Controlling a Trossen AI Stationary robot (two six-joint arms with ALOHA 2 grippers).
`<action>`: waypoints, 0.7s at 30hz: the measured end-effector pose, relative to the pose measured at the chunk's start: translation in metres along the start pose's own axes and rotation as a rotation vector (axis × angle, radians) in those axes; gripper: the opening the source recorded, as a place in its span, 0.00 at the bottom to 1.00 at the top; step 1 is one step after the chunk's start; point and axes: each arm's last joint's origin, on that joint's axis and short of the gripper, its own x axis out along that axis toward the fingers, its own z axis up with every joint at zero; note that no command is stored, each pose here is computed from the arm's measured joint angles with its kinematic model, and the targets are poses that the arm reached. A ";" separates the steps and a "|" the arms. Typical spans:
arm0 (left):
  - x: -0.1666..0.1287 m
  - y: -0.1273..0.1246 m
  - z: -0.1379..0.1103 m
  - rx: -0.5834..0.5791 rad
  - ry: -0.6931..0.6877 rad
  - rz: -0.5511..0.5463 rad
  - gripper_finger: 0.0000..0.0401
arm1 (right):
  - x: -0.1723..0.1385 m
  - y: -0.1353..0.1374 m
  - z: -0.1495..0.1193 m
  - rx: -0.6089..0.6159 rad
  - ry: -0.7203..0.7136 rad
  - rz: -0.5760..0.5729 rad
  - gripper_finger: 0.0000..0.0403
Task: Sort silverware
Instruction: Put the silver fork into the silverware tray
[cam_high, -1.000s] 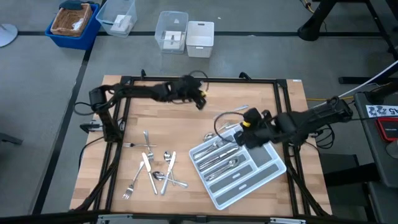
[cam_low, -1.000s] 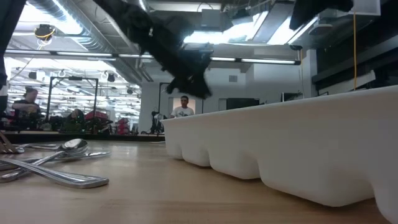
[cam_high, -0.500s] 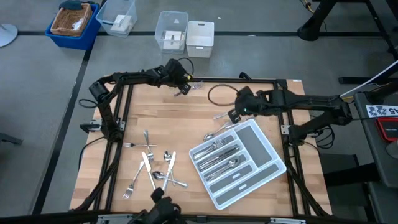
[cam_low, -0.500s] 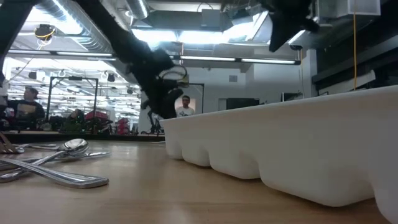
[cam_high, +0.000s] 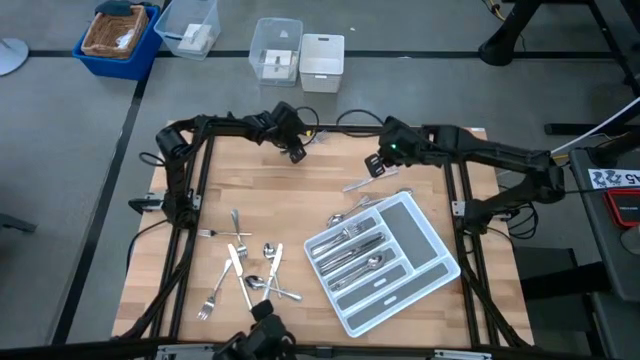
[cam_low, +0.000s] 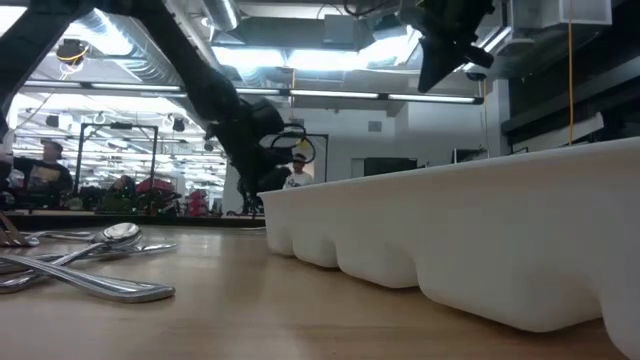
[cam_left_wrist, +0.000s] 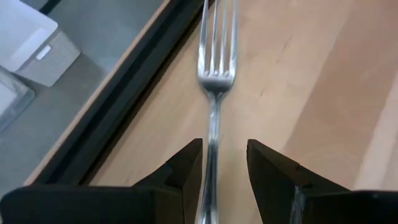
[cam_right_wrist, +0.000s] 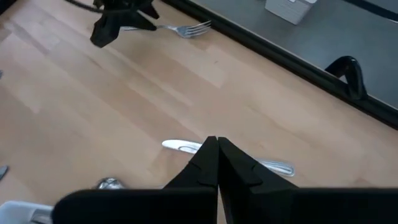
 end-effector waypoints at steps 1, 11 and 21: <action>0.003 0.000 -0.002 0.000 0.008 -0.001 0.29 | 0.000 -0.001 0.001 0.004 0.000 -0.003 0.01; 0.023 0.002 -0.010 0.038 0.016 0.015 0.29 | 0.000 -0.001 0.000 0.002 -0.001 -0.007 0.01; 0.025 0.003 -0.011 0.023 0.024 -0.001 0.09 | 0.000 -0.001 0.001 0.002 -0.004 -0.012 0.01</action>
